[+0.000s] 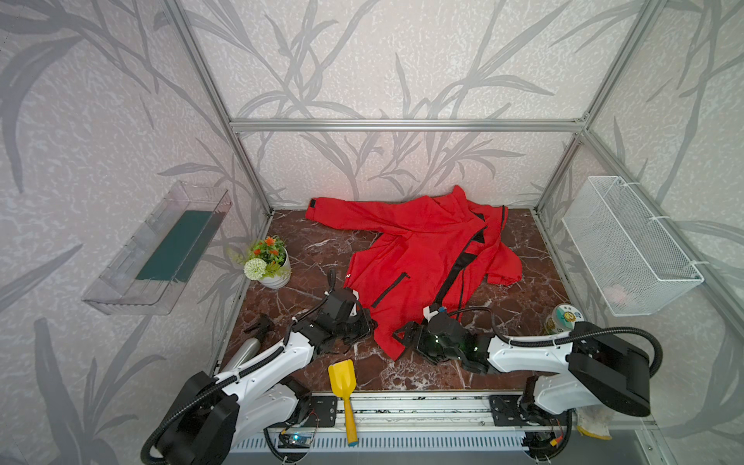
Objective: Zip up the jacket
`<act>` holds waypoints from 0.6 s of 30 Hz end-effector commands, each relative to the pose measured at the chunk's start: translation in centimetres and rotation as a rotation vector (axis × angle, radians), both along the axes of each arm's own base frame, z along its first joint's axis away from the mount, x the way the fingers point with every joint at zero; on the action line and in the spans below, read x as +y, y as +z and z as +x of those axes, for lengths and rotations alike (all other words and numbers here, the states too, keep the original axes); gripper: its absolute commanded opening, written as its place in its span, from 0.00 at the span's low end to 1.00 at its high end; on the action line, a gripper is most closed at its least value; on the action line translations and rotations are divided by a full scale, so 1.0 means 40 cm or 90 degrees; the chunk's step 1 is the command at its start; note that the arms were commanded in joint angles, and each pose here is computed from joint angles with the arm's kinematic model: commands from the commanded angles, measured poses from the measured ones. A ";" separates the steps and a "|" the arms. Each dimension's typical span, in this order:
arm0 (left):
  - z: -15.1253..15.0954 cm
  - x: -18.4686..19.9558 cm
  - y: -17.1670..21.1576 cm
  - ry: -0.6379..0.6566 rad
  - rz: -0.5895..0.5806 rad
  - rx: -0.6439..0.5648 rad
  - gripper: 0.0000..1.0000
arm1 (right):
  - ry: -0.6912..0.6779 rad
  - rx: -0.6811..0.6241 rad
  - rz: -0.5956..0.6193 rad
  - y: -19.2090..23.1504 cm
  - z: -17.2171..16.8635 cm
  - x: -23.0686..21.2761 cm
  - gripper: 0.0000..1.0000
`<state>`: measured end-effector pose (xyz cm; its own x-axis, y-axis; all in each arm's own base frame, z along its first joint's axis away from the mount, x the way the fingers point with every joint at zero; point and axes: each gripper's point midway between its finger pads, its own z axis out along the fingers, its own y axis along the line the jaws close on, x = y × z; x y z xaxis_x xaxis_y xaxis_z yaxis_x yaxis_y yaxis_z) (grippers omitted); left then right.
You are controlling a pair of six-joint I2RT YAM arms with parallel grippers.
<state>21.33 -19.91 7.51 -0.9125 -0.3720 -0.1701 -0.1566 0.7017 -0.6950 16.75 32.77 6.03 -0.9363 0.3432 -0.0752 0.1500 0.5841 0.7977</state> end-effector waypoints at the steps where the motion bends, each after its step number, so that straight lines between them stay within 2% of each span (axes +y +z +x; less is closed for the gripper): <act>1: 0.000 -0.013 0.036 -0.002 -0.021 0.005 0.00 | -0.005 -0.017 0.024 0.006 0.003 0.008 0.99; 10: -0.002 -0.006 0.059 0.015 -0.035 -0.006 0.00 | -0.006 -0.047 0.073 0.028 0.015 0.026 0.99; 18: -0.013 -0.003 0.052 0.014 -0.037 0.002 0.00 | -0.002 -0.104 0.137 0.089 0.031 0.048 0.99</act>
<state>20.99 -19.89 8.89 -0.9045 -0.3976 -0.1545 -0.1705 0.6689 -0.7236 17.66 34.12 8.08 -0.9245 0.3640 -0.1130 0.0694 0.4522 0.8892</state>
